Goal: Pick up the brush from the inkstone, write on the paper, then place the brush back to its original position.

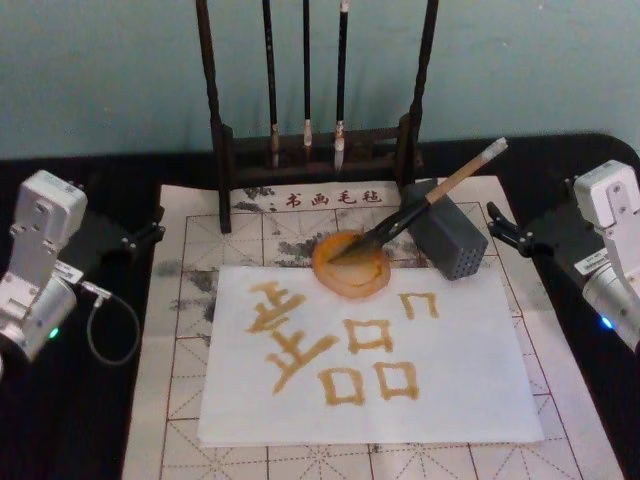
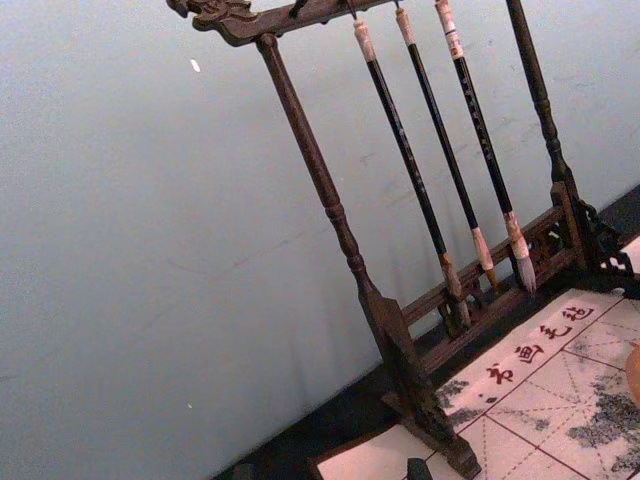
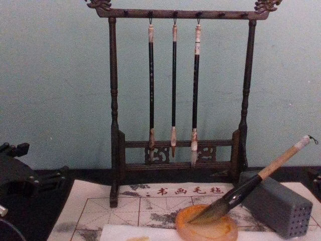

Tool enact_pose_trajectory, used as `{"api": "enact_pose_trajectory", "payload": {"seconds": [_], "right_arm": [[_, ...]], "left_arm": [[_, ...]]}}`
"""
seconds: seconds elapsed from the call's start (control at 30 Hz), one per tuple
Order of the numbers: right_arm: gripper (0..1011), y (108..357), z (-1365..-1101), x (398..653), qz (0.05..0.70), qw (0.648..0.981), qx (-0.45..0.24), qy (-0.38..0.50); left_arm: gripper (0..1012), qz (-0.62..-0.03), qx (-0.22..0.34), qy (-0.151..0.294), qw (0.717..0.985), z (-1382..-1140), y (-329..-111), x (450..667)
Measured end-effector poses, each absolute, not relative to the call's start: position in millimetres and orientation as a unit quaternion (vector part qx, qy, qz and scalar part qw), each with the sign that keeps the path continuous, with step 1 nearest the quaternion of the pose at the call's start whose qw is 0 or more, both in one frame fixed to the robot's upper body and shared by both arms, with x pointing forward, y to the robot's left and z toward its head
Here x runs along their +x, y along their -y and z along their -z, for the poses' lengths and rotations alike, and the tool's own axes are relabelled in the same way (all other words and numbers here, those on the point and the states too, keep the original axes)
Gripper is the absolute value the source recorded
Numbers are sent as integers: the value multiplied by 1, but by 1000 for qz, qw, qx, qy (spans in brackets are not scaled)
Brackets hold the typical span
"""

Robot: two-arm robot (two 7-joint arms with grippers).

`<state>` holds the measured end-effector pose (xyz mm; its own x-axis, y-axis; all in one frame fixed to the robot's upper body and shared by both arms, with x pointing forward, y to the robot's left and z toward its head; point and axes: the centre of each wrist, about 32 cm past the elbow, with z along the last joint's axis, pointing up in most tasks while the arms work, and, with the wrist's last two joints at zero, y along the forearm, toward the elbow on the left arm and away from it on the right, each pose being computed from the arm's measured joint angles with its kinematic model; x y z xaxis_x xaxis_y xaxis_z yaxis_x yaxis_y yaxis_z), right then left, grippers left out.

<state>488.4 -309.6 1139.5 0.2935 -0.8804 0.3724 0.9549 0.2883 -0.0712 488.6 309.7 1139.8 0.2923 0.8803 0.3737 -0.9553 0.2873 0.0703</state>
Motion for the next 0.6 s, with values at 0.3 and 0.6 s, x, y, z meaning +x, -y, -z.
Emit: {"api": "enact_pose_trajectory", "payload": {"seconds": [0.3,0.6], "right_arm": [[1002,310,-1140,489,580,791,-141,132],[1002,310,-1140,489,580,791,-141,133]], "left_arm": [[1001,-580,141,132,791,-1140,-310,489],[1001,-580,141,132,791,-1140,-310,489]]}}
